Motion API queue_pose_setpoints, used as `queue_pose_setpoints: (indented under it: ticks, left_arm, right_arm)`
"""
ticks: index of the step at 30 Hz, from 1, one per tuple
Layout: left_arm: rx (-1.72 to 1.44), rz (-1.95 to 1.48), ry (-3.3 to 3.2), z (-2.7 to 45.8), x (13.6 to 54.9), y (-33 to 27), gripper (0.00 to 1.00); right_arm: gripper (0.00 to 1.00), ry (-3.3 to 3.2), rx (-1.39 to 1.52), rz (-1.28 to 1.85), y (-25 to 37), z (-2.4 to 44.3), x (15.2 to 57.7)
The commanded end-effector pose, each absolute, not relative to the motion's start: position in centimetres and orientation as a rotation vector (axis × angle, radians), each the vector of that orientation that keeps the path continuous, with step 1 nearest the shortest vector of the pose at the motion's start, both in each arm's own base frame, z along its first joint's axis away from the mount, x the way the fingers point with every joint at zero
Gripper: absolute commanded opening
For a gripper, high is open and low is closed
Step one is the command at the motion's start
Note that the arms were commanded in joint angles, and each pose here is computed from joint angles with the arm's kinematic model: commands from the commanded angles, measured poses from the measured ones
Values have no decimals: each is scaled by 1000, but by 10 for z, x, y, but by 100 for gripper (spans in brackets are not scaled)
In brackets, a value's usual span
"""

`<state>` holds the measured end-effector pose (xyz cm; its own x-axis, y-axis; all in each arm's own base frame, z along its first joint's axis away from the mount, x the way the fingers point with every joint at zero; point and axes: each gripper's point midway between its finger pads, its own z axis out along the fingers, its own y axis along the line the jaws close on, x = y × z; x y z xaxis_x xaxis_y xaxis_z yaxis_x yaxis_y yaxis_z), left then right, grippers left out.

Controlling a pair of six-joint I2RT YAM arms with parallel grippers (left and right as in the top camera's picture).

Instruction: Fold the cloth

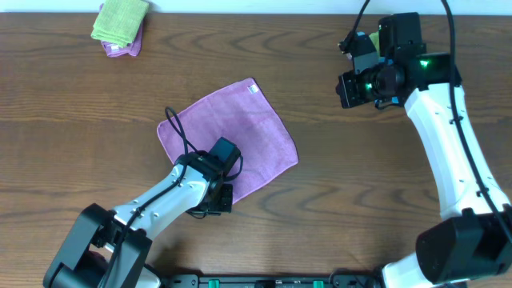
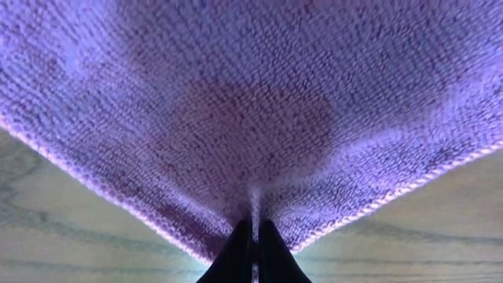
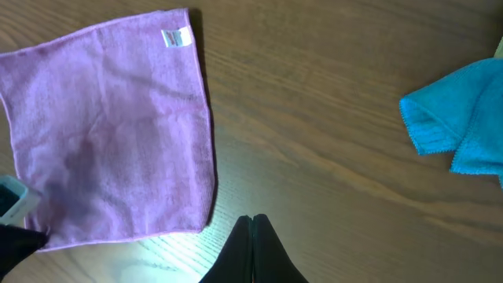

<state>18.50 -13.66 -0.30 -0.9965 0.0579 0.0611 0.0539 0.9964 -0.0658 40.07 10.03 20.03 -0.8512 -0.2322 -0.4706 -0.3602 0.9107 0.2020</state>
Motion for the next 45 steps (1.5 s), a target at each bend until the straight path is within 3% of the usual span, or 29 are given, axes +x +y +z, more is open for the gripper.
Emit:
queue_pose_setpoints:
  ticks: [1,9,17,22,29,36,40,45]
  left_arm:
    - [-51,64,-3078,-9,180,-130,6]
    - [3,62,-3089,-22,175,-125,6]
    - [208,-263,-3050,-16,163,-84,6]
    - [209,-522,-3059,1,174,-51,6]
    - [213,-587,-3097,11,203,-25,6]
    - [279,-529,-3138,24,223,-29,6]
    - [298,-427,-3225,57,257,-47,6]
    - [327,-269,-3391,112,302,-53,6]
  right_arm:
    - [1,2582,-427,390,93,218,402]
    - [1,2538,-437,374,91,233,399]
    - [1,2519,-441,370,90,240,397]
    - [2,2519,-442,372,91,240,397]
    - [2,2465,-540,536,122,236,397]
    - [1,2409,-760,641,212,176,426]
    - [1,2428,-795,710,269,120,437]
    - [2,2474,-768,745,293,82,455]
